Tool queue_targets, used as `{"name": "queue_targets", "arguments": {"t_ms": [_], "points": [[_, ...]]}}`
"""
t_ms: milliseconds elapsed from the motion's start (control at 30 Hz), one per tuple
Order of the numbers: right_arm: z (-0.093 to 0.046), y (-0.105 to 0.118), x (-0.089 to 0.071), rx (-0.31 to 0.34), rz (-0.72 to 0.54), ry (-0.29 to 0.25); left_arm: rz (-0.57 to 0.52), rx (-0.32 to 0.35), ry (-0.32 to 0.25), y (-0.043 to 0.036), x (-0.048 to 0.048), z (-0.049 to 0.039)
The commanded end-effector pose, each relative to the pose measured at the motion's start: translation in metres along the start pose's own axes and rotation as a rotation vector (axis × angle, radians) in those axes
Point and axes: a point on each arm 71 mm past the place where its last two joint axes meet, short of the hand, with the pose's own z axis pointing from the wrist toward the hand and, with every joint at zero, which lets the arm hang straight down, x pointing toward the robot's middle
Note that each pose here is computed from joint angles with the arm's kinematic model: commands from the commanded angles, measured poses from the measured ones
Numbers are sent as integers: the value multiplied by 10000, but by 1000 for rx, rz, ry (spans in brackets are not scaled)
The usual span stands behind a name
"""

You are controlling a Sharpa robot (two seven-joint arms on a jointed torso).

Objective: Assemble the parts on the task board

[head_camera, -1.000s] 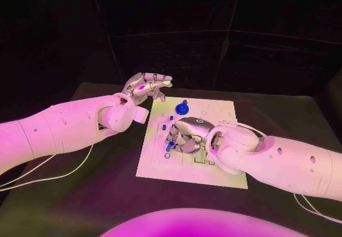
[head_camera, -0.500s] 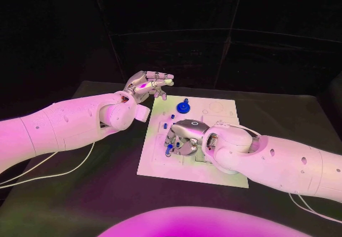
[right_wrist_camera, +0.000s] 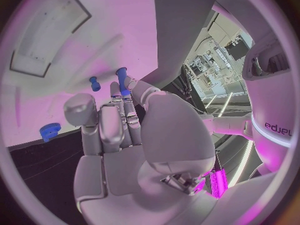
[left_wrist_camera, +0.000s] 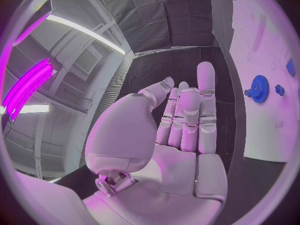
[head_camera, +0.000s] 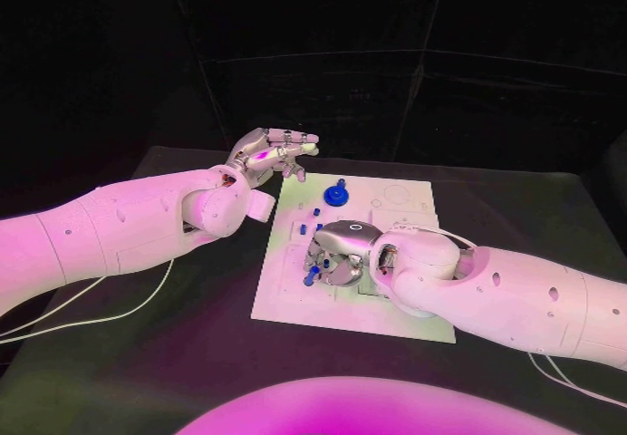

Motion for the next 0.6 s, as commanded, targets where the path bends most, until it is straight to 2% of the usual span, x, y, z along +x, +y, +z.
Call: {"name": "queue_targets", "arguments": {"t_ms": [33, 600], "points": [[6, -12, 25, 12, -21, 33, -7, 5, 13, -9, 11, 2], [40, 38, 94, 0, -33, 7, -7, 4, 13, -9, 9, 1]]}}
